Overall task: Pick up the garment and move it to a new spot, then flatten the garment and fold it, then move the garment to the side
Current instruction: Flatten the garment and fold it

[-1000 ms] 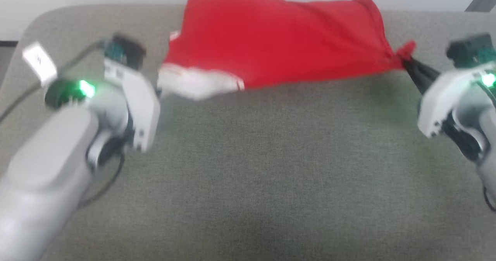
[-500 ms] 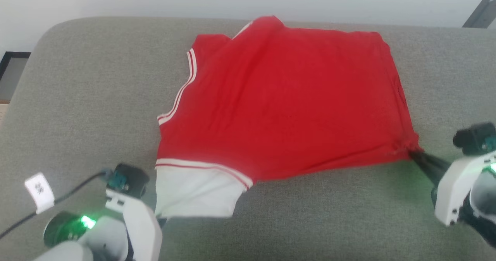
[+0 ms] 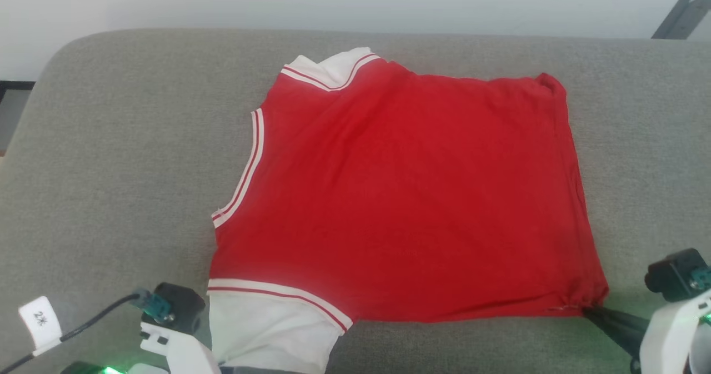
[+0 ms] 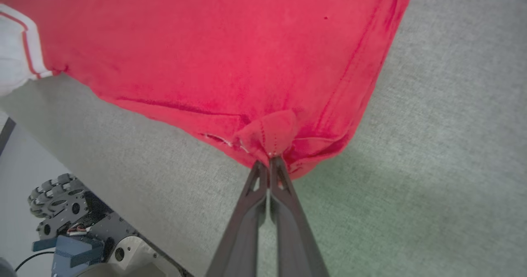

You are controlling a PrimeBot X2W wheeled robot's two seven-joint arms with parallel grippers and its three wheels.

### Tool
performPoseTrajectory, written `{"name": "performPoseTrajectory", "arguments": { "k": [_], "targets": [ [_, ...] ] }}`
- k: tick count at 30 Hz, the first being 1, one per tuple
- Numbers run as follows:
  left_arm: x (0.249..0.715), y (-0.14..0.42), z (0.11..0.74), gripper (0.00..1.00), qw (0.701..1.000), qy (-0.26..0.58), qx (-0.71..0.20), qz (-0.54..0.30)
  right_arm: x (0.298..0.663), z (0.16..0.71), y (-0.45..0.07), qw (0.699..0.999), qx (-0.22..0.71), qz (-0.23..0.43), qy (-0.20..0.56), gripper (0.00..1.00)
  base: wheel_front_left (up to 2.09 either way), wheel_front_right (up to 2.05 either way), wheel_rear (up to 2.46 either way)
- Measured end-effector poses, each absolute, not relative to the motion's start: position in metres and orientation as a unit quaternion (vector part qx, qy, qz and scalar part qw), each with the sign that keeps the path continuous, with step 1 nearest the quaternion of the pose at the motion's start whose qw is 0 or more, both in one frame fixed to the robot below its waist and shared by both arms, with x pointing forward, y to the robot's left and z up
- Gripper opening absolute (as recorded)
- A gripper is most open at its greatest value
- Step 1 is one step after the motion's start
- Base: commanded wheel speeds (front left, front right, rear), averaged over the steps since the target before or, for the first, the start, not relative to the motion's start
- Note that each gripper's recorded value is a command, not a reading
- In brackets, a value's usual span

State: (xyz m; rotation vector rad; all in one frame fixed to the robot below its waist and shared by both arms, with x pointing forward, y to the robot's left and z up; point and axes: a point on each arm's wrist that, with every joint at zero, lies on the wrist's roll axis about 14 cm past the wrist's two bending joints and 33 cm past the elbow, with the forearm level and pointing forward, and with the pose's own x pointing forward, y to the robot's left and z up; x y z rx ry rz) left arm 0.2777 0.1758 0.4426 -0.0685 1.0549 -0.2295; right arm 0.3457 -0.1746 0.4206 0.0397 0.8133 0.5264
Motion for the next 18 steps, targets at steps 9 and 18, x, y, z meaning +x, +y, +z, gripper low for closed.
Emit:
{"name": "performPoseTrajectory", "arguments": {
  "k": [9, 18],
  "targets": [
    [0.314, 0.180, 0.475, 0.00, 0.888, 0.442, 0.017, -0.124, 0.344, 0.442, -0.193, 0.901, 0.033, 0.219, 0.373, 0.00, 0.00, 0.00, 0.00],
    [0.390, 0.183, 0.514, 0.00, 0.917, 0.357, 0.088, -0.156, 0.390, 0.464, -0.197, 0.930, 0.025, 0.186, 0.315, 0.00, 0.00, 0.00, 0.00]
  ]
}}
